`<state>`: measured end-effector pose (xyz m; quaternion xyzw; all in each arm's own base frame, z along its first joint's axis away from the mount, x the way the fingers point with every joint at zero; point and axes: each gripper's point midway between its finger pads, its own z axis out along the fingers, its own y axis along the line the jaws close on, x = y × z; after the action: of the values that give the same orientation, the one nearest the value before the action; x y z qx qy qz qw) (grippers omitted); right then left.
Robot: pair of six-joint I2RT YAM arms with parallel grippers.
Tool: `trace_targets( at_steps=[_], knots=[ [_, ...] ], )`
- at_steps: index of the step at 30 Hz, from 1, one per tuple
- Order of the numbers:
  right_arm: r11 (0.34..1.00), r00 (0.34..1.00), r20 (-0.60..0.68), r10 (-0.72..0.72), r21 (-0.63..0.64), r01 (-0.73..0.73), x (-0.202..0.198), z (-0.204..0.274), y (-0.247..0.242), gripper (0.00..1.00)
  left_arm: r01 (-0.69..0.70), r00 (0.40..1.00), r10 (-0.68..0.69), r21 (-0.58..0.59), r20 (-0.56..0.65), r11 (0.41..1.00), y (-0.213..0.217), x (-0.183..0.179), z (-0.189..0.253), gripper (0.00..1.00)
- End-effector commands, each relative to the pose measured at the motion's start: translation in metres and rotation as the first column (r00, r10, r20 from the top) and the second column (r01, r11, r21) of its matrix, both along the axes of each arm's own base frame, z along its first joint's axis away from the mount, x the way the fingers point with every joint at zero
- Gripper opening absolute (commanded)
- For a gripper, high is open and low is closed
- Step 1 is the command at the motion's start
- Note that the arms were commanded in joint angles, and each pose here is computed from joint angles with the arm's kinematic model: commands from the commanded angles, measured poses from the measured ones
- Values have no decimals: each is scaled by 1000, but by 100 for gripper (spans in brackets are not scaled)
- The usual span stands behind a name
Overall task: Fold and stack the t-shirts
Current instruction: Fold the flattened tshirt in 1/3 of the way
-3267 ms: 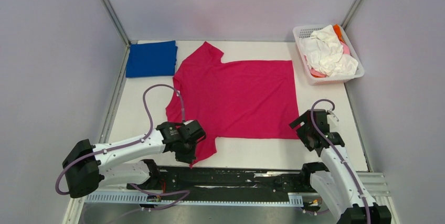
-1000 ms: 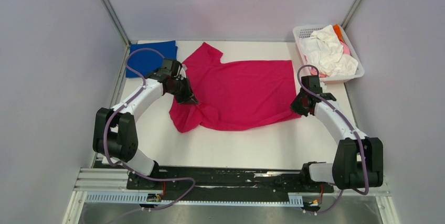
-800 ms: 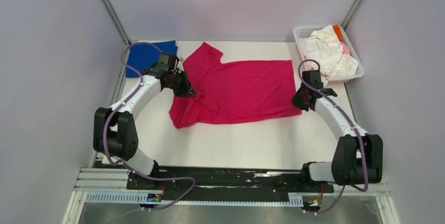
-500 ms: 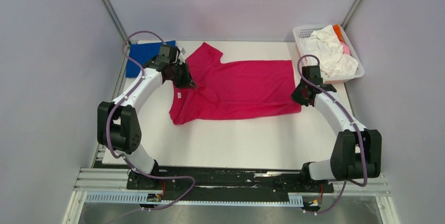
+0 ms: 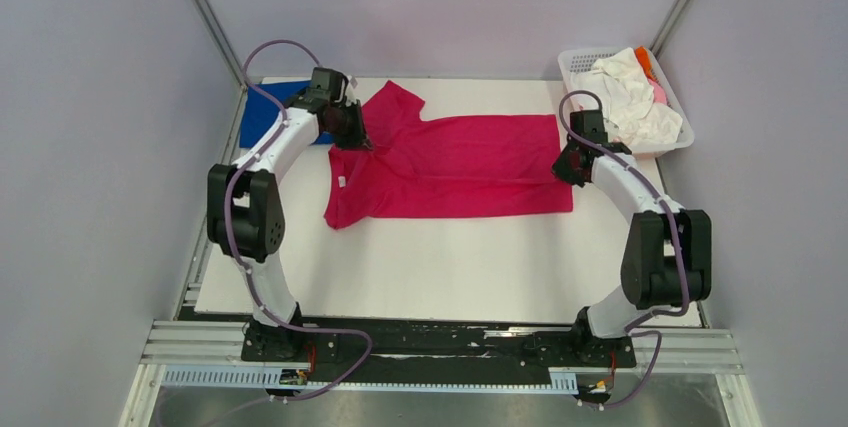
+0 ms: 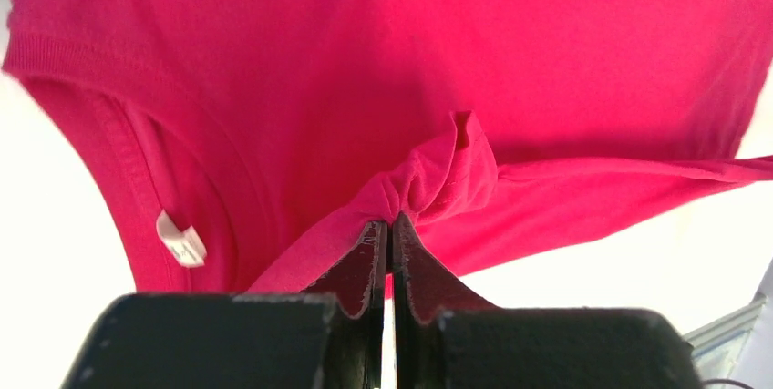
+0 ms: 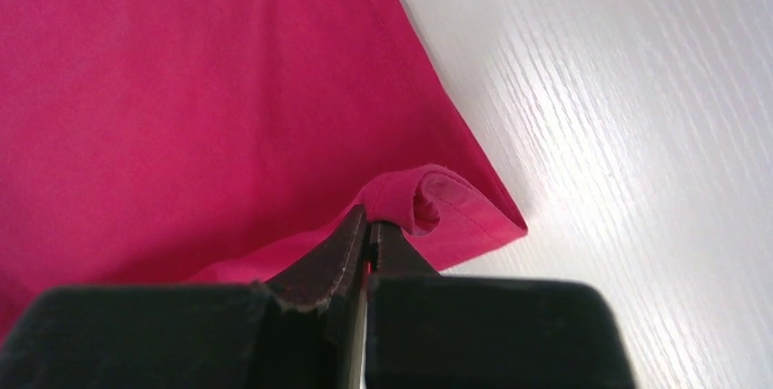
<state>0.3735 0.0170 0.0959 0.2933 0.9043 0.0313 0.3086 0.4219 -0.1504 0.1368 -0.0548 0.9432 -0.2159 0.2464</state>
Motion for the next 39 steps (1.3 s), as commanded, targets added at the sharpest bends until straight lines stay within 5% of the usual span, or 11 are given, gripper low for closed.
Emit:
trace_targets(
  at_steps=[1, 5, 6, 8, 10, 16, 23, 30, 39],
  knots=[
    [999, 998, 67, 0, -39, 3, 41, 7, -8, 1, 16, 1000, -17, 48, 22, 999, 6, 33, -16, 8],
    [997, 999, 50, -20, -70, 24, 61, -2, -14, 9, -11, 1000, 8, 112, 30, 994, 14, 68, -37, 27],
    [997, 998, 50, -30, -70, 33, 65, -2, -15, 18, -28, 998, 20, 135, 60, 990, 17, 81, -27, 50],
    [999, 999, 53, -11, -46, 14, 69, 3, -10, 48, -28, 998, 19, 151, 60, 988, 18, 93, -24, 79],
    [1000, 998, 66, 10, -25, -9, 67, 9, -4, 61, 3, 997, -12, 128, 71, 992, 11, 97, -16, 97],
    [988, 985, 104, 140, 52, -146, 41, 22, 32, 99, -18, 992, 4, 105, 130, 994, 10, 60, 17, 100],
    [954, 964, 115, 238, 158, -254, 8, 4, 60, 100, 14, 996, -16, 18, 85, 1000, -9, -30, -17, 100],
    [941, 959, 100, 263, 191, -278, 16, -20, 68, 100, -33, 998, 33, 1, -49, 999, -6, -54, -74, 100],
    [976, 989, -32, 148, 169, -140, -15, -67, 36, 100, -94, 975, 119, 141, -185, 985, 30, -87, -123, 100]
  ],
)
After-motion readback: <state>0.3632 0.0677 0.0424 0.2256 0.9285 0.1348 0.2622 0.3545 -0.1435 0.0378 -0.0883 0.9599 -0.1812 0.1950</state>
